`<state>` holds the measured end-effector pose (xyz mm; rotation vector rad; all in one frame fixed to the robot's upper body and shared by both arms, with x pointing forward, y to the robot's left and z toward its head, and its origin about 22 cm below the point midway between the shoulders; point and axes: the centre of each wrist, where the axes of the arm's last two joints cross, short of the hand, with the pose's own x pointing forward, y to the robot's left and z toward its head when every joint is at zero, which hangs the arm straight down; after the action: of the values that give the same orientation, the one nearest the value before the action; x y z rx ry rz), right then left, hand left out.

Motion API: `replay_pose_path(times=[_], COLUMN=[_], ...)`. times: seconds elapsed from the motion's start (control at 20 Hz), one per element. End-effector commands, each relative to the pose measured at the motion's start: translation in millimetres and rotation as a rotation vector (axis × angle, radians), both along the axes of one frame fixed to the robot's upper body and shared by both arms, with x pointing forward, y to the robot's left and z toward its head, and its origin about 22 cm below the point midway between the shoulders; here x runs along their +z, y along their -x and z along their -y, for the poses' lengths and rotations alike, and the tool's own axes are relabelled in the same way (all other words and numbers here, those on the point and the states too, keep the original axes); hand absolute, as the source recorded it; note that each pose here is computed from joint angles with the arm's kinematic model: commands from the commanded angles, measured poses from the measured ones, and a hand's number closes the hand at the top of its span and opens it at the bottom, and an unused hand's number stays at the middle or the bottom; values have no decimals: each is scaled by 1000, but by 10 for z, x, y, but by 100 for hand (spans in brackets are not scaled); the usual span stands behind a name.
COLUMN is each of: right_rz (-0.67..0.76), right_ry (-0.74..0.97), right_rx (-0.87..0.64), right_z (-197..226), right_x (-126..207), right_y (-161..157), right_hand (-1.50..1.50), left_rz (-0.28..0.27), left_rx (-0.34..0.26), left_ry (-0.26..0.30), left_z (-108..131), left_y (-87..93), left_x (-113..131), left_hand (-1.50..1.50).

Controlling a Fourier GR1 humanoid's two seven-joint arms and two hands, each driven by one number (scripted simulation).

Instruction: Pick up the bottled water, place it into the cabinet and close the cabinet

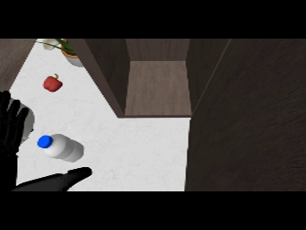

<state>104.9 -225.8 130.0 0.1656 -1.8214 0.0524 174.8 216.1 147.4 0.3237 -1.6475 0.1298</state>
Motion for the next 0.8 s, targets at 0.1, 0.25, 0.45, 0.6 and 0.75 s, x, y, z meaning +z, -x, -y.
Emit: replay_pose_path(times=[0.1,0.25,0.45,0.6,0.75], right_rz=[16,29,21,20,23], right_ry=[-10,-4,-2,22,22], right_rx=[-4,-18,-1,8,-29], right_z=[-54,-5,-28,33,37], right_x=[134,268,150,104,-18], right_y=[272,351,401,505,482], right_hand=[-150,-150,-150,-150,-150], left_rz=[-44,-25,-32,-71,-96], left_rx=[53,102,137,176,174], left_ry=[-17,-19,-39,-46,-26], left_z=[-221,-91,-181,-422,-614], left_y=[84,30,39,-81,57], left_x=[-161,-390,-485,-539,-965], left_hand=[-150,-150,-150,-150,-150])
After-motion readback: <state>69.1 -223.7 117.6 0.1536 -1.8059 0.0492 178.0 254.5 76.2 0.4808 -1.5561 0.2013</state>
